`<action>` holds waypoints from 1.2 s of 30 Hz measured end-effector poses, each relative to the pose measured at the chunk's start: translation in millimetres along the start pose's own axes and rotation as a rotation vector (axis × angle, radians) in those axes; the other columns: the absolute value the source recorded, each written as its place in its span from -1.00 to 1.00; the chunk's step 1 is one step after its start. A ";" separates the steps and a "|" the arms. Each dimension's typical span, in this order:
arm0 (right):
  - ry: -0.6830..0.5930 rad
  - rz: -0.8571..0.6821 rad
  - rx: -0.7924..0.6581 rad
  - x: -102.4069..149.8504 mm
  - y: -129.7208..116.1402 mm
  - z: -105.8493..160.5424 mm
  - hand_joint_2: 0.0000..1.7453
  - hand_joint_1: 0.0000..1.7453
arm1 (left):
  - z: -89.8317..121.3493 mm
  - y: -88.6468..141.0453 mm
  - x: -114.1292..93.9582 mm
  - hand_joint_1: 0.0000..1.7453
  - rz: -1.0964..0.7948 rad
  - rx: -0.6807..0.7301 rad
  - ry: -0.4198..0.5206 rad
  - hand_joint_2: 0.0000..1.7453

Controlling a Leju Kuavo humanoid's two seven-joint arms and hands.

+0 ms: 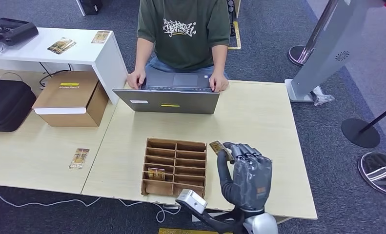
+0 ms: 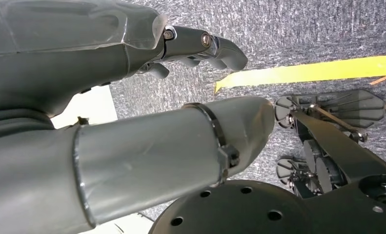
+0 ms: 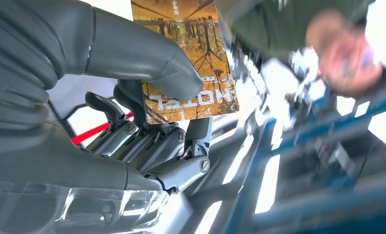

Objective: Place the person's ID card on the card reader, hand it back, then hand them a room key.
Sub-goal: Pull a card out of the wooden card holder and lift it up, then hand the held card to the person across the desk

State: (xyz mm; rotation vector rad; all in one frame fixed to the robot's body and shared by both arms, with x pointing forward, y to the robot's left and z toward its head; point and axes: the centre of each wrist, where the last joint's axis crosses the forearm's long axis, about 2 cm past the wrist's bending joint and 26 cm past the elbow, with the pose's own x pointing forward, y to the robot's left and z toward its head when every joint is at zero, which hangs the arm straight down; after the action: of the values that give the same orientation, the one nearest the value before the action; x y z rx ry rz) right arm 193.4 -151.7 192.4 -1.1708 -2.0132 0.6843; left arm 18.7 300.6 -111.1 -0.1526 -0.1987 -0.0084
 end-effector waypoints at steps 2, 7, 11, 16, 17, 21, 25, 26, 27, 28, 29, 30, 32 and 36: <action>0.012 -0.003 -0.089 -2.6 -10.8 -0.2 1.00 0.98 | 0.0 0.5 0.0 -1.00 -0.002 0.002 0.000 -1.00; 0.035 0.005 -0.262 -9.3 -30.9 -0.7 1.00 1.00 | 0.1 1.4 0.1 -1.00 -0.003 0.009 -0.001 -1.00; 0.035 0.022 -0.356 -13.9 -50.3 -8.0 1.00 0.95 | 0.1 1.4 -0.1 -1.00 -0.003 0.010 0.000 -1.00; 0.040 0.030 -0.467 -23.8 -73.3 -17.5 1.00 0.88 | 0.1 1.2 -0.4 -1.00 0.000 0.011 0.005 -1.00; 0.040 0.018 -0.485 -26.7 -76.1 -18.4 1.00 0.90 | 0.1 1.2 -0.5 -1.00 0.000 0.011 0.007 -1.00; 0.057 -0.006 -0.528 -39.6 -81.6 -17.1 1.00 0.93 | 0.1 1.1 -0.4 -1.00 0.002 0.011 0.010 -1.00; 0.088 -0.011 -0.535 -49.4 -82.8 -12.8 1.00 0.94 | 0.1 0.9 -0.6 -1.00 0.010 0.011 0.009 -1.00; 0.095 -0.012 -0.535 -51.1 -82.9 -11.9 1.00 0.93 | 0.1 0.8 -0.7 -1.00 0.012 0.011 0.009 -1.00; 0.100 -0.011 -0.536 -52.7 -83.0 -11.1 1.00 0.93 | 0.1 0.7 -0.9 -1.00 0.014 0.011 0.009 -1.00; 0.104 -0.008 -0.535 -54.0 -83.0 -10.5 1.00 0.92 | 0.1 0.6 -1.0 -1.00 0.016 0.011 0.009 -1.00; 0.106 -0.003 -0.533 -55.1 -82.8 -10.0 1.00 0.92 | 0.1 0.5 -1.1 -1.00 0.017 0.011 0.009 -1.00; 0.105 0.005 -0.528 -56.1 -82.1 -9.6 1.00 0.92 | 0.1 0.3 -1.1 -1.00 0.018 0.010 0.009 -1.00; 0.099 0.028 -0.515 -57.7 -79.9 -9.3 1.00 0.93 | 0.0 -0.3 -1.3 -1.00 0.019 0.007 0.009 -1.00; 0.071 0.092 -0.472 -60.2 -69.8 -13.1 1.00 0.96 | -0.2 -1.4 -1.3 -1.00 0.014 0.000 0.012 -1.00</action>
State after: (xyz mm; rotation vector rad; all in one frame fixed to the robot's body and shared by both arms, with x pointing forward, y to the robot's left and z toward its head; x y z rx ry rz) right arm 188.4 -235.4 232.8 -1.5390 -2.1334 0.2036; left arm 17.4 299.2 -111.3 -0.1535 -0.1859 0.0048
